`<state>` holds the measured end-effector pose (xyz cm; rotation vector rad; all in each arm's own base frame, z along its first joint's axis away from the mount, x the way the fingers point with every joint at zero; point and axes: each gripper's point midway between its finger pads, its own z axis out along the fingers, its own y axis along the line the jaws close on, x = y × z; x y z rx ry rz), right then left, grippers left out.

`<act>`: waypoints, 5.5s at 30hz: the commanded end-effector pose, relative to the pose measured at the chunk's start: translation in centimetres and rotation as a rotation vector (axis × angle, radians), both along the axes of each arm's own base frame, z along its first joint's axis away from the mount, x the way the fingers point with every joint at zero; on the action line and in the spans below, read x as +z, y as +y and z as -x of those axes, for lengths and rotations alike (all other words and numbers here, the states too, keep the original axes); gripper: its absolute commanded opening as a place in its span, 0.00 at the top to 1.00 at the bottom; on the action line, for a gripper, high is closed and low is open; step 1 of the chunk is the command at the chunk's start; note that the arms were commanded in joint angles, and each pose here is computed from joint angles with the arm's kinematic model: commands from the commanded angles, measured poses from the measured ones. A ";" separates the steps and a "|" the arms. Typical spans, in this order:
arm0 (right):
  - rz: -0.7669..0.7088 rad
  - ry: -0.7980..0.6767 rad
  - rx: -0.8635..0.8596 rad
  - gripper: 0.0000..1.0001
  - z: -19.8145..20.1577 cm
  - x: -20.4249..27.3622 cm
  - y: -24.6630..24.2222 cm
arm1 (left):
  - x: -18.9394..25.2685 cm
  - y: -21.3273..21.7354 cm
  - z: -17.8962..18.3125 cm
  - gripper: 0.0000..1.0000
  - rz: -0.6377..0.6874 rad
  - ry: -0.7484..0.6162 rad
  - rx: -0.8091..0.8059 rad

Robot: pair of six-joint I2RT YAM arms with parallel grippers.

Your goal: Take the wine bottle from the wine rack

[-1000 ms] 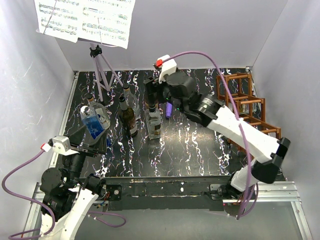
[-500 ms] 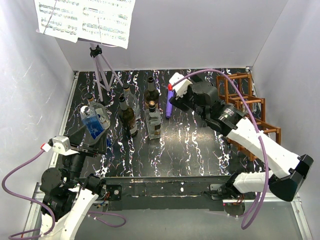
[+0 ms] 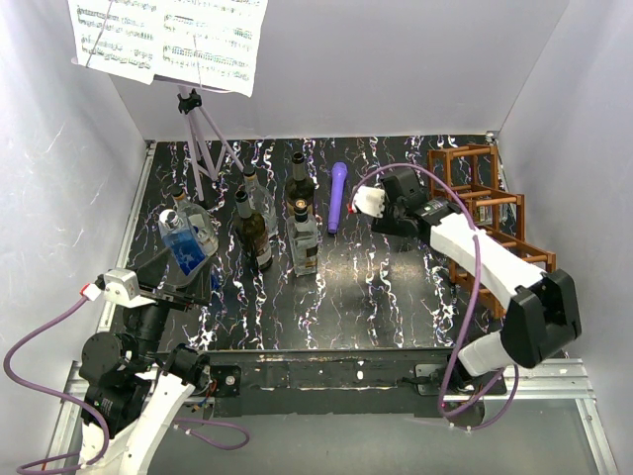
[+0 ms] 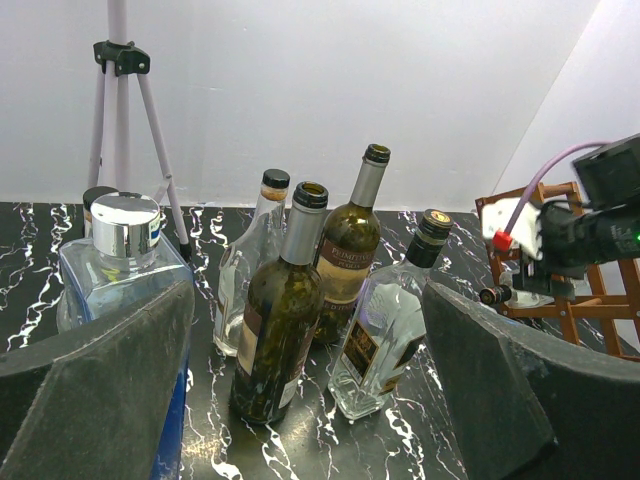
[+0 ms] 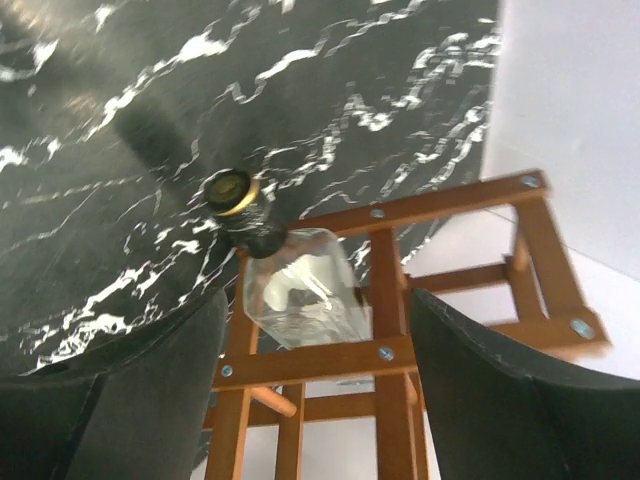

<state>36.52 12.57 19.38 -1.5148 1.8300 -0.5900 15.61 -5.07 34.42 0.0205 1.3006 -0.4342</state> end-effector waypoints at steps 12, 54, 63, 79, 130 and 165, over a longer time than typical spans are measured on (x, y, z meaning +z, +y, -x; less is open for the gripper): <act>0.201 0.231 0.127 0.24 -1.0 -8.4 -3.0 | -0.2 0.1 -0.1 0.02 -0.011 0.008 0.006; 0.203 0.214 0.205 0.41 -4.8 -13.2 -6.1 | -0.4 -0.1 -0.5 0.02 -0.022 0.021 0.009; 0.200 0.212 0.223 0.63 -4.9 -12.0 -5.9 | -0.5 -0.1 -0.6 0.02 -0.023 0.023 0.007; 0.203 0.209 0.254 0.99 -3.9 -11.0 -3.1 | -0.3 -0.1 -0.4 0.02 -0.019 0.014 0.006; 0.301 0.300 0.326 0.99 -2.0 -10.2 6.2 | -0.3 0.0 -0.2 0.02 -0.017 0.008 0.006; 0.234 0.203 0.307 0.99 -1.3 -8.8 7.6 | -0.3 -0.1 -0.2 0.02 -0.019 0.008 0.002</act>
